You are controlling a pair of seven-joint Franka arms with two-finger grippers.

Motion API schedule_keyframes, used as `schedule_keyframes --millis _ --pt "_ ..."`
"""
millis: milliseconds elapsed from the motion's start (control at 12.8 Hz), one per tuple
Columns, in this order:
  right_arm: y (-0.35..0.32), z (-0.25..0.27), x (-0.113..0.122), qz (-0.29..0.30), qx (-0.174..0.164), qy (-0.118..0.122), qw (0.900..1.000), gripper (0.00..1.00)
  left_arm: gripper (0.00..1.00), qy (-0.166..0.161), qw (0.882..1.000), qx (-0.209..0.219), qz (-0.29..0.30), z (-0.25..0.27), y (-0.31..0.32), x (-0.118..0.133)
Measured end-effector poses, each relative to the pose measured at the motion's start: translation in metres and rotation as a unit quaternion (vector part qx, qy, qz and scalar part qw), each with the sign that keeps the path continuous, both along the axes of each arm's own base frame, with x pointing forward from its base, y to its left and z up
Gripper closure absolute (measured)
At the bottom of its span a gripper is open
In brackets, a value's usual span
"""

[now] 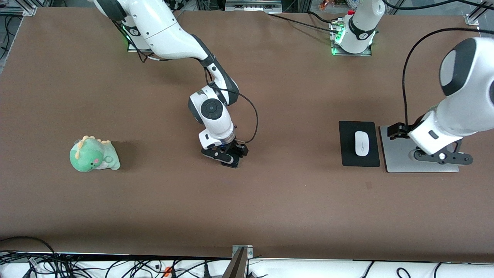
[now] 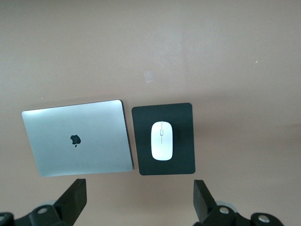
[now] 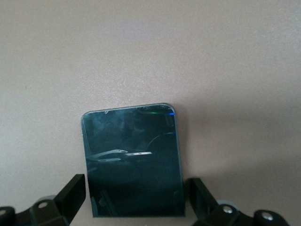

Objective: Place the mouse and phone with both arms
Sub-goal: 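Set the mouse on the pad while the right gripper grasps the phone, then carry the black phone toward the green plush with the right gripper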

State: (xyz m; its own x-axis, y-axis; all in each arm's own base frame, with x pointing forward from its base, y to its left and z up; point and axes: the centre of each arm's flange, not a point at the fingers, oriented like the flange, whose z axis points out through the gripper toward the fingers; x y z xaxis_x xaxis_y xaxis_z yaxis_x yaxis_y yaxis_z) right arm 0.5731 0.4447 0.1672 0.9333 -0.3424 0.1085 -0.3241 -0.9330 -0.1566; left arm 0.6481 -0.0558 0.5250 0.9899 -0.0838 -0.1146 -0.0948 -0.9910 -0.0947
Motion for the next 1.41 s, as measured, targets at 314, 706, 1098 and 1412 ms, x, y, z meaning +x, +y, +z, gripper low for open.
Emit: schedule_keyframes --millis 314,706,1098,1412 --pt "0.001 0.002 0.0 0.01 -0.007 -0.007 1.0 0.16 0.0 -0.056 0.998 -0.009 0.02 0.041 0.012 -0.03" --pt "-0.019 0.011 0.019 0.034 -0.026 -0.007 0.999 0.18 0.0 -0.076 0.997 -0.008 0.03 0.03 0.029 -0.064" --pt "-0.1 0.06 0.07 0.108 -0.062 0.015 0.992 0.19 0.0 -0.075 0.997 -0.009 0.023 0.031 0.021 -0.064" --pt "-0.136 0.069 0.085 0.135 -0.07 0.022 0.988 0.19 0.0 -0.079 0.997 -0.01 0.016 0.034 0.013 -0.064"
